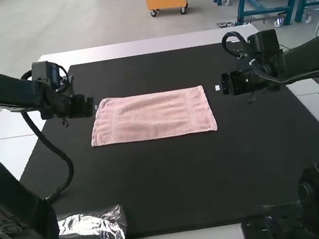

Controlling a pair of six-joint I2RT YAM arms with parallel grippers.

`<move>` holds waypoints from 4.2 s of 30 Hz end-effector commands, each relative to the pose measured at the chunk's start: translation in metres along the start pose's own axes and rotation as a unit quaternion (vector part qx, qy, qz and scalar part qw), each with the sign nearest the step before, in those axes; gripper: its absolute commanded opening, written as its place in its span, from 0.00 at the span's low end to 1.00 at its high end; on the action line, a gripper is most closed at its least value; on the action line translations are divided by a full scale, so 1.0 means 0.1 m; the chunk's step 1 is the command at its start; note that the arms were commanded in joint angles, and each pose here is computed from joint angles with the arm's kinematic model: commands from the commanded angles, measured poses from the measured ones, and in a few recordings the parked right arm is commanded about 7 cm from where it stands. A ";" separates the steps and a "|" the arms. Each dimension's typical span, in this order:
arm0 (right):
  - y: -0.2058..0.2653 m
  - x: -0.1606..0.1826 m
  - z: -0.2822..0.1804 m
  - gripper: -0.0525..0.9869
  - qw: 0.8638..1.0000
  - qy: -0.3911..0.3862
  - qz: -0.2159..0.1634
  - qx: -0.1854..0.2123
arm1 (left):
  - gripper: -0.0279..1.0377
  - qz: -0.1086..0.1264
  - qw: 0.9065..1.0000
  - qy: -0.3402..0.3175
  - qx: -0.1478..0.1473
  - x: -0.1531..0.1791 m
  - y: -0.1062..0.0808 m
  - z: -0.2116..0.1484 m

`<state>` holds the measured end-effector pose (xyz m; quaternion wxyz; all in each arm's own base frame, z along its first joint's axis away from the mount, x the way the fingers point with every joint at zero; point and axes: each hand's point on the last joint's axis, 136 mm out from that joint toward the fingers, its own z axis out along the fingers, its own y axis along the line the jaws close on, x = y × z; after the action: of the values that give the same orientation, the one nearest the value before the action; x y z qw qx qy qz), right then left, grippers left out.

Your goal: Fold the towel.

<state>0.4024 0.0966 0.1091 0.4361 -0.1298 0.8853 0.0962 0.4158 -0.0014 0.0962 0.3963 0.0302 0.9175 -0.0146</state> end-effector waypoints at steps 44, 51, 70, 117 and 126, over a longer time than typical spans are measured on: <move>0.15 -0.13 1.69 0.92 0.999 0.011 -0.039 -0.009 | 0.94 0.022 0.999 -0.020 -0.043 -0.28 0.35 1.07; 0.15 -0.07 1.80 0.92 0.999 0.020 -0.039 -0.008 | 0.93 0.026 0.999 -0.013 -0.042 -0.27 0.34 1.22; 0.10 0.06 1.93 0.92 0.998 0.045 -0.044 0.000 | 0.92 0.023 0.998 0.015 -0.048 -0.12 0.39 1.48; 0.24 -0.26 1.45 0.03 0.997 0.039 -0.014 -0.062 | 0.05 -0.018 0.996 -0.015 0.084 -0.47 0.19 1.17; 0.27 -0.22 1.23 0.03 0.996 0.040 -0.007 -0.074 | 0.05 -0.009 0.997 -0.013 0.075 -0.32 0.33 0.96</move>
<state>0.4951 0.1687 0.0280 0.3673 -0.1811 0.9001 0.1488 0.5141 0.0152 0.0386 0.3889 0.0428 0.9146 -0.1018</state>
